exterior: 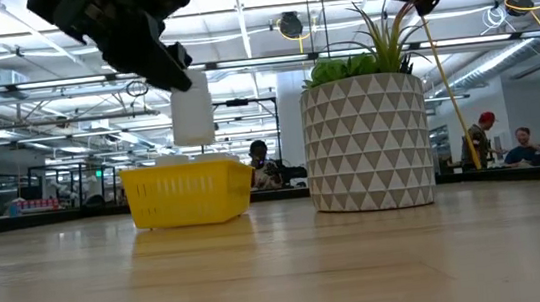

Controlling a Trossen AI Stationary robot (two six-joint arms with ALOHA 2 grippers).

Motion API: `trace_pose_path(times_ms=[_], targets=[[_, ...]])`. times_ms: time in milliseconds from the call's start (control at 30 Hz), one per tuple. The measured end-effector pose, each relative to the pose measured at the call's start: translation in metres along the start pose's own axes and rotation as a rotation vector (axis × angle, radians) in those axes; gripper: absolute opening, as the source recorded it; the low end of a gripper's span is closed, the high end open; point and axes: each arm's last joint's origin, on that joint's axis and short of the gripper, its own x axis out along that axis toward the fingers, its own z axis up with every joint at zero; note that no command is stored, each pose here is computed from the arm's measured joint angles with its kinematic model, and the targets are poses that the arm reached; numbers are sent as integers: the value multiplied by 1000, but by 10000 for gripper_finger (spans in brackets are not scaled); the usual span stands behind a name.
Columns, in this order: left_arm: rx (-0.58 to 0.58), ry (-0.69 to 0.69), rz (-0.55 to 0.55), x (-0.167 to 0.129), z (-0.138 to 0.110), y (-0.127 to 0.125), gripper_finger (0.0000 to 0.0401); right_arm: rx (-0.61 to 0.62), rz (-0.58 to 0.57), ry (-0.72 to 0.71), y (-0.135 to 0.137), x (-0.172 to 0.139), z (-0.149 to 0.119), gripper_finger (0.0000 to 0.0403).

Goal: Pick and place pill bottles into a basket
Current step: Put the white medicine bottle into the yellow basket

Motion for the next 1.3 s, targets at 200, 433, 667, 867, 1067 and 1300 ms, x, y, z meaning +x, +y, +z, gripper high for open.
trace_pose_path(times_ms=[200,433,667,867,1067,1300], targets=[[2,1,7,7,-5,-2,161,-7,0,-23,0,0,2,210],[1,4,27,11,-14,-1,161,-8,1,-24,0,0,2,210],[-1,17,41,17,-16,-1,161,-8,1,-24,0,0,2,210],[-1,59,37,33,-23,0,161,-8,2,-24,0,0,2,210],[0,53,37,45,-24,1,161,1,2,-22,0,0,2,210],[-11,91,23,63,-33,1,161,8,2,-12,0,2,1,210]])
